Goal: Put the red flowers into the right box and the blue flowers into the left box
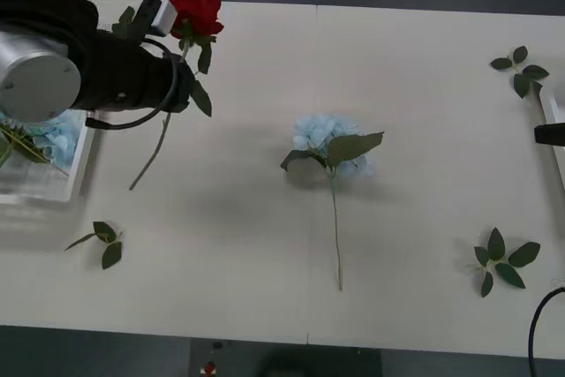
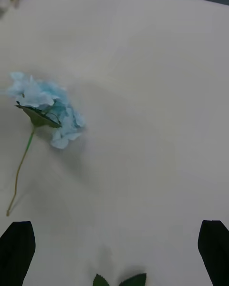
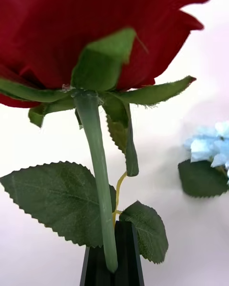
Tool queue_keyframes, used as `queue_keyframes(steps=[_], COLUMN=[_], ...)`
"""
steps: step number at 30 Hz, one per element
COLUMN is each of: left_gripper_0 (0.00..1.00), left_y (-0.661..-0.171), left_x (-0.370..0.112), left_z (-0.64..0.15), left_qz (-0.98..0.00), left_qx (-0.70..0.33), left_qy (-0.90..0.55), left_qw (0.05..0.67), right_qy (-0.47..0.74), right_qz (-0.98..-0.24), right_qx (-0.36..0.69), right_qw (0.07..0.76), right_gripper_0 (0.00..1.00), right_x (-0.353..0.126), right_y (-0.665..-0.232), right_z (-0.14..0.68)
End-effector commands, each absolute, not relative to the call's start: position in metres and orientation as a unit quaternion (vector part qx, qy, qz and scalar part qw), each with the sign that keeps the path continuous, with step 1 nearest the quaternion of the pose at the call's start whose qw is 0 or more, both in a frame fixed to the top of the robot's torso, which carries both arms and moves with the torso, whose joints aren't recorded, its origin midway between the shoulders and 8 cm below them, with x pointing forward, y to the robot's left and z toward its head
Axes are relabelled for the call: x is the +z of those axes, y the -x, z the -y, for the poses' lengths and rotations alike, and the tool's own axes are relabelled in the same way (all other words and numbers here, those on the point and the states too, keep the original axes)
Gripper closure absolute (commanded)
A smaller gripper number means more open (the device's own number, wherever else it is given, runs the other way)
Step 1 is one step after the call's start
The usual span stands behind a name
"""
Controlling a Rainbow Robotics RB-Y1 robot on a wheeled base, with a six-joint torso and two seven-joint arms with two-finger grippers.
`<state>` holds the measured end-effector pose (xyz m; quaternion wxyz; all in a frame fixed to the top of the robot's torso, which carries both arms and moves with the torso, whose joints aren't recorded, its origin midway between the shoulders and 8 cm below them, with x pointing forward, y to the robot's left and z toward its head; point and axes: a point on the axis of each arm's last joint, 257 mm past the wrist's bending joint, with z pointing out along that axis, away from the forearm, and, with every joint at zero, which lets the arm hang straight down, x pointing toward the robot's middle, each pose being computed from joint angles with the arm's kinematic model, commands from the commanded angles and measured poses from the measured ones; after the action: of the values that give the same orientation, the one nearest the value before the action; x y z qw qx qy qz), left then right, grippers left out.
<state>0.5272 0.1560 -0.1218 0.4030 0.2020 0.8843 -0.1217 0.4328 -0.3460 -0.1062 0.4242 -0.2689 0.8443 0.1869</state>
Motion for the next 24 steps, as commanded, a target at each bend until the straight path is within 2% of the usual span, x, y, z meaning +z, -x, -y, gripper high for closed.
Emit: queue_keyframes(steps=[1, 12, 24], left_gripper_0=[1.00, 1.00, 1.00], left_y=[-0.526, -0.531, -0.503], left_x=[-0.059, 0.025, 0.065], left_z=[-0.133, -0.071, 0.018], left_qz=[-0.828, -0.733, -0.683], left_qx=[-0.127, -0.191, -0.303], left_qy=[-0.296, -0.329, -0.328], left_qw=[0.458, 0.564, 0.578], right_qy=[0.303, 0.260, 0.226], right_qz=[-0.810, -0.778, -0.756], right_qx=[0.207, 0.351, 0.437], right_qw=[0.457, 0.452, 0.431], right_gripper_0=[0.00, 0.00, 0.00], right_x=[-0.087, -0.067, -0.051], right_y=[-0.436, -0.417, -0.403], right_z=[0.319, 0.267, 0.241])
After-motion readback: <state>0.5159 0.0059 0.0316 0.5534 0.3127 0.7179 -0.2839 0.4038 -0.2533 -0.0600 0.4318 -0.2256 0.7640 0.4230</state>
